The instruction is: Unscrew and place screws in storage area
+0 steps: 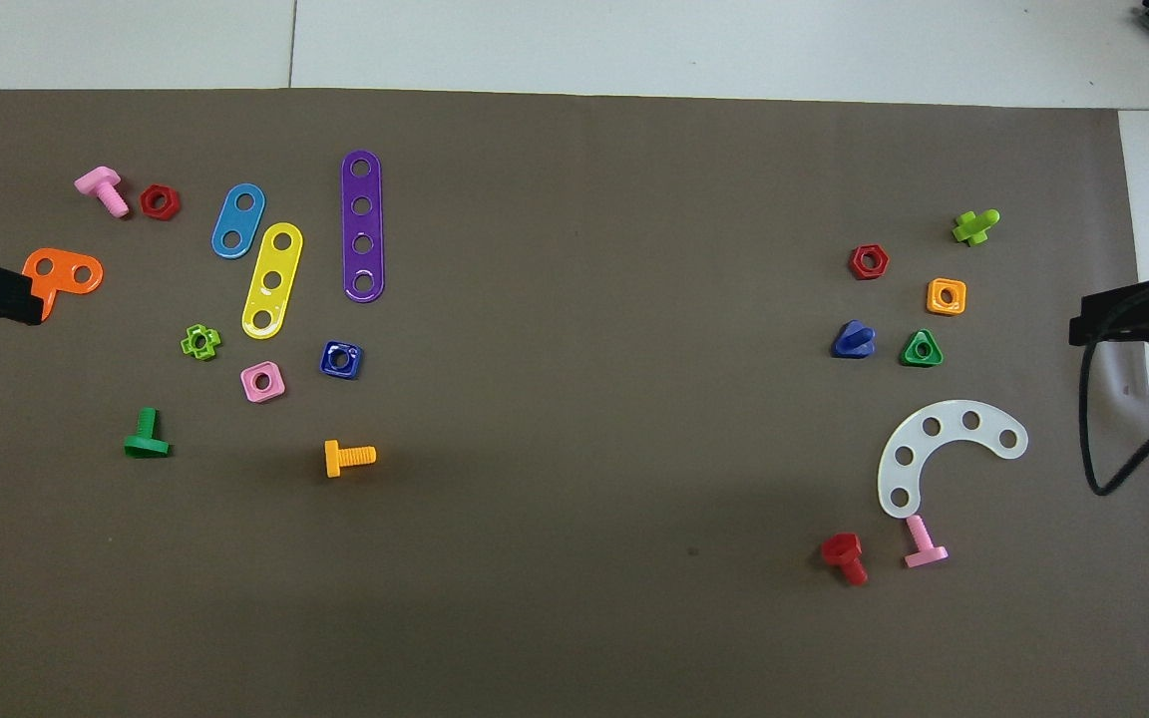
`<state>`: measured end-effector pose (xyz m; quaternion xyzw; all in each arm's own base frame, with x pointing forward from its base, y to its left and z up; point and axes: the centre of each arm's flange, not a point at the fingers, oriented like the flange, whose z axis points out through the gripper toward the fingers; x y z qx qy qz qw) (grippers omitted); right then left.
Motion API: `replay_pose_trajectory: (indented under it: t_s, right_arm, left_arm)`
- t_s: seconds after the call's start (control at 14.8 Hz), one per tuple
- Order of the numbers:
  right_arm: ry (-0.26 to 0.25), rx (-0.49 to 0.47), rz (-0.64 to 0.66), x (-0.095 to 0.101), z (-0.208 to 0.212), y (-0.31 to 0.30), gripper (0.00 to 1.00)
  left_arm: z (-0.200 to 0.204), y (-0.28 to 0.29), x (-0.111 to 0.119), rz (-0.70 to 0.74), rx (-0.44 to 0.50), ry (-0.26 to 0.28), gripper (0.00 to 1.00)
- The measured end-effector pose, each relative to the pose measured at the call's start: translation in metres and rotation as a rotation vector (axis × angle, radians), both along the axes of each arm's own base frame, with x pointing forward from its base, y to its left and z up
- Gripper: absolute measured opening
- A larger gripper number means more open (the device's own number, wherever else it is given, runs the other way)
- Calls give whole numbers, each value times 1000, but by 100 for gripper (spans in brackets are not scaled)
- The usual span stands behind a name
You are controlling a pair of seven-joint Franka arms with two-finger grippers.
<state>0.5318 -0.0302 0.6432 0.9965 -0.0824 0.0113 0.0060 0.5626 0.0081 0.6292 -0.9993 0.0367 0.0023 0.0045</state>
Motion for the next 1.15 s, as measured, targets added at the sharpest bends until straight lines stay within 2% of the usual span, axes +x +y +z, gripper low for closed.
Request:
replay_pose_trajectory:
  t_s: [0.68,1.15]
  right_arm:
    - [35,-1,32,1,-9,15,100]
    - [38,-2,60,2,-10,16,100]
  left_arm:
    - [-1,0,-1,0,0,4,100]
    - [-1,0,-2,0,0,3,100]
